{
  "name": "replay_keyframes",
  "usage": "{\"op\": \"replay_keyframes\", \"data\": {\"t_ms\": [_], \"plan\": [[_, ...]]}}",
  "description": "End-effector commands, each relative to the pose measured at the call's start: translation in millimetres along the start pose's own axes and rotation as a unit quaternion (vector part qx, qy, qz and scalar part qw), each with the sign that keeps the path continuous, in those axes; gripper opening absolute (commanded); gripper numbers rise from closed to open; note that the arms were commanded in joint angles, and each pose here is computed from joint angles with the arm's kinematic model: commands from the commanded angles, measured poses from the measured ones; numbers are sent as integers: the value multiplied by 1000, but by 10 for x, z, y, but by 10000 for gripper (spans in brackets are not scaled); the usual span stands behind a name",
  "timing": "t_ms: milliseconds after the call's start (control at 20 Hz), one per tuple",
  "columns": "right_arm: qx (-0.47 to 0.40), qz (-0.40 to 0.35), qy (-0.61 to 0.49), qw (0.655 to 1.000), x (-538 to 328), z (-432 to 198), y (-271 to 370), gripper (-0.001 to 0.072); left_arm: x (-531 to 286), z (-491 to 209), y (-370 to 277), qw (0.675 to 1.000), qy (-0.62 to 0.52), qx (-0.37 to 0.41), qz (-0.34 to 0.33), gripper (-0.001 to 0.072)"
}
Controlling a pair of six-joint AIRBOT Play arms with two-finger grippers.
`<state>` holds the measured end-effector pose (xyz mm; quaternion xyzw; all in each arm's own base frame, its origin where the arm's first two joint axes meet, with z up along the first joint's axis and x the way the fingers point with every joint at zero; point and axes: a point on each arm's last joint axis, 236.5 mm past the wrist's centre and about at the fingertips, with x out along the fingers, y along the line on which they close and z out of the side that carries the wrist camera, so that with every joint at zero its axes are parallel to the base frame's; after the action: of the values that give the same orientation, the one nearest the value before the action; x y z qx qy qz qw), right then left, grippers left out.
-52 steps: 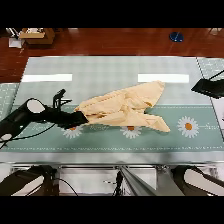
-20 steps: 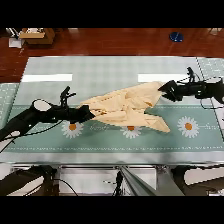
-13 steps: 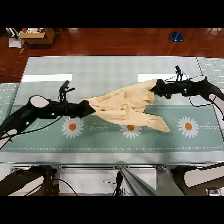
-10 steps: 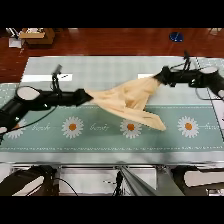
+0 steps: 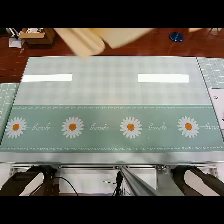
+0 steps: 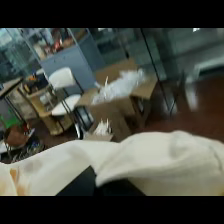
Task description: Fold the shirts.
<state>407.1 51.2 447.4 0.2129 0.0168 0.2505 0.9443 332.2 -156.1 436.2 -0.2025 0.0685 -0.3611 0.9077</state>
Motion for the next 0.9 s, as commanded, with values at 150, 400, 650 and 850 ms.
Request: {"op": "replay_keyframes", "data": {"t_ms": [150, 400, 650, 850], "plan": [[-56, 40, -28, 997, -812, 310, 1227, 30, -676, 335, -1243, 992, 4, 103, -75, 24], [-60, -112, 236, 963, -1258, -880, 601, 30, -936, -835, -727, 963, 263, 48, 10, 24], [16, -186, 426, 886, -1720, -1814, 124, 30, -1065, -1706, -30, 913, 395, -49, 85, 24], [85, -151, 493, 853, -1423, -2786, -129, 30, -772, -2745, 536, 877, 451, -147, 80, 24]]}}
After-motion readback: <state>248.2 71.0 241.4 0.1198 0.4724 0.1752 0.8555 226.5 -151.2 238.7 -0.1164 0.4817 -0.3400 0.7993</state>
